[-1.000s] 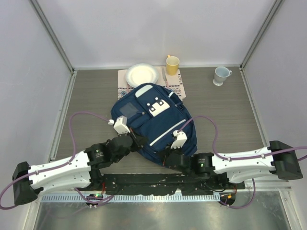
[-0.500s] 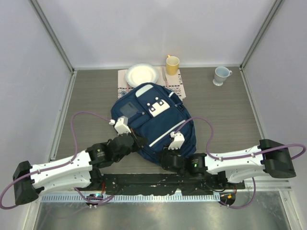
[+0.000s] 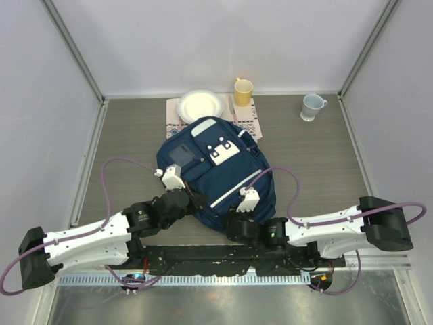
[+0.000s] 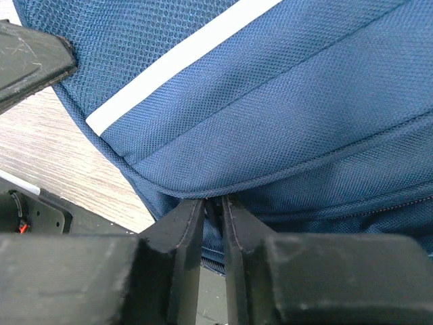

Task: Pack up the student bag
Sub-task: Zip the student bag at the center of the board.

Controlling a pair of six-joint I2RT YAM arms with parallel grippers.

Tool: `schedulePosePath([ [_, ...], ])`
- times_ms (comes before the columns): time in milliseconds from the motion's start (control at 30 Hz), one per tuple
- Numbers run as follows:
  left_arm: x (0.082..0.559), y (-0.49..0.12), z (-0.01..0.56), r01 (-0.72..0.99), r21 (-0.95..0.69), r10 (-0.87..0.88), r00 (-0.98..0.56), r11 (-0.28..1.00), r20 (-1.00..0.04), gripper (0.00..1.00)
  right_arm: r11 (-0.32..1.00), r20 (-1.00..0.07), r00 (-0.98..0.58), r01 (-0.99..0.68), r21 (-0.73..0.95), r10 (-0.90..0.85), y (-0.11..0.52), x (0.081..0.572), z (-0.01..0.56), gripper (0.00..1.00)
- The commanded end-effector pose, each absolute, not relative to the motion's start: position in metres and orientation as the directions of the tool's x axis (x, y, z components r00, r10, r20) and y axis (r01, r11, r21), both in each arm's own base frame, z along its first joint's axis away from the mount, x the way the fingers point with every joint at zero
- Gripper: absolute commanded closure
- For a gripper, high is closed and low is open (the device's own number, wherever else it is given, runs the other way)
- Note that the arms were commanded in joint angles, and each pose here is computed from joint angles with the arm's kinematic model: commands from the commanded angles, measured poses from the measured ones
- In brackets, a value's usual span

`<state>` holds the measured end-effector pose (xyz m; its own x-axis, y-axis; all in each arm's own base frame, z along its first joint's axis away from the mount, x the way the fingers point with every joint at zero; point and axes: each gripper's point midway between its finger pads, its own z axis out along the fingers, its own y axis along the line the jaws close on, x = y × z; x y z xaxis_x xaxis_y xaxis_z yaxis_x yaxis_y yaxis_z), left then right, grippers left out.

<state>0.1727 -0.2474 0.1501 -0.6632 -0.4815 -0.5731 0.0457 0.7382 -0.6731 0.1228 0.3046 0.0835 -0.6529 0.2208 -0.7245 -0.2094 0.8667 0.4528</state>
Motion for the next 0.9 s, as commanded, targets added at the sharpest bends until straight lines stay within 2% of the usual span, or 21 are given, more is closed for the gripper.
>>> schedulePosePath([
  [0, 0.179, -0.264, 0.193, 0.102, -0.766, -0.557, -0.626, 0.635, -0.545, 1.0, 0.92, -0.788, -0.579, -0.157, 0.359, 0.209, 0.286, 0.144, 0.073, 0.85],
  [67, 0.179, -0.263, 0.193, 0.101, -0.766, -0.558, -0.625, 0.635, -0.545, 1.0, 0.923, -0.79, -0.581, -0.164, 0.349, 0.196, 0.289, 0.144, 0.072, 0.9],
  [100, 0.179, -0.263, 0.194, 0.101, -0.766, -0.558, -0.625, 0.635, -0.545, 1.0, 0.927, -0.791, -0.583, -0.165, 0.338, 0.184, 0.289, 0.144, 0.071, 0.89],
  [167, 0.179, -0.262, 0.194, 0.101, -0.766, -0.559, -0.624, 0.635, -0.546, 1.0, 0.93, -0.792, -0.584, -0.164, 0.329, 0.178, 0.29, 0.144, 0.071, 0.8],
  [367, 0.179, -0.259, 0.194, 0.1, -0.765, -0.562, -0.618, 0.637, -0.549, 1.0, 0.933, -0.804, -0.573, -0.177, 0.312, 0.16, 0.291, 0.146, 0.074, 0.78],
  [400, 0.179, -0.26, 0.194, 0.102, -0.761, -0.558, -0.619, 0.64, -0.552, 1.0, 0.933, -0.803, -0.573, -0.176, 0.315, 0.163, 0.291, 0.146, 0.075, 0.86],
  [500, 0.179, -0.258, 0.193, 0.1, -0.757, -0.555, -0.62, 0.646, -0.555, 1.0, 0.934, -0.805, -0.573, -0.183, 0.308, 0.153, 0.291, 0.145, 0.074, 0.99],
  [733, 0.179, -0.25, 0.191, 0.09, -0.75, -0.563, -0.605, 0.655, -0.563, 1.0, 0.931, -0.817, -0.561, -0.215, 0.294, 0.129, 0.288, 0.145, 0.089, 0.99],
  [867, 0.177, -0.237, 0.179, 0.079, -0.687, -0.51, -0.611, 0.722, -0.606, 1.0, 0.938, -0.84, -0.535, -0.239, 0.25, 0.087, 0.276, 0.147, 0.098, 0.99],
])
